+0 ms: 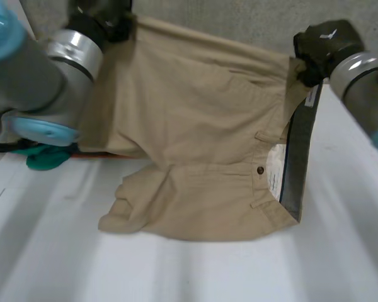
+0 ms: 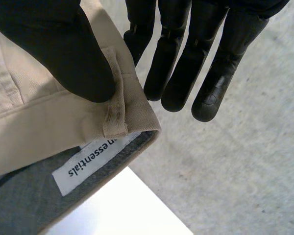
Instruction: Fold the laundry.
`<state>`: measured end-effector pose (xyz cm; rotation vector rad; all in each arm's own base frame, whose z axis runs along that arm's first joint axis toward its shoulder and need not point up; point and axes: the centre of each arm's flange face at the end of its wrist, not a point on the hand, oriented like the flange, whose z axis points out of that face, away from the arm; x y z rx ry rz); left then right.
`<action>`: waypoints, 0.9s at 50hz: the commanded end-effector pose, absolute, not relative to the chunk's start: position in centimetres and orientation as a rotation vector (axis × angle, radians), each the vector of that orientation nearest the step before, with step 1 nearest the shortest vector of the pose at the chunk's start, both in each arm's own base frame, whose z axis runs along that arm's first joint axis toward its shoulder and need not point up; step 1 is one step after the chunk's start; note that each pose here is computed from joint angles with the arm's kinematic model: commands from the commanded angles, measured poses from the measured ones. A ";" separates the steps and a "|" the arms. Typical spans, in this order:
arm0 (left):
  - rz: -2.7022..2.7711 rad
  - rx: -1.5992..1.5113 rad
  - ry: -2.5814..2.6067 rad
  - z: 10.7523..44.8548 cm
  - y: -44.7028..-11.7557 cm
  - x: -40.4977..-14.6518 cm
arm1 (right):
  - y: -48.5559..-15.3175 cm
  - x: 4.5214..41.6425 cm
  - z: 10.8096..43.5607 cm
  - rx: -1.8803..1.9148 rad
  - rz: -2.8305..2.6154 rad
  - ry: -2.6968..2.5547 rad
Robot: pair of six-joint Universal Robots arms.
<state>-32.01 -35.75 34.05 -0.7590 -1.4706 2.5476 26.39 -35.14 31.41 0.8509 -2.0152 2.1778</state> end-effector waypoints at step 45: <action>1.487 -0.848 -2.369 15.3 -20.0 -25.0 | -25.5 25.6 15.7 1.624 1.632 -2.120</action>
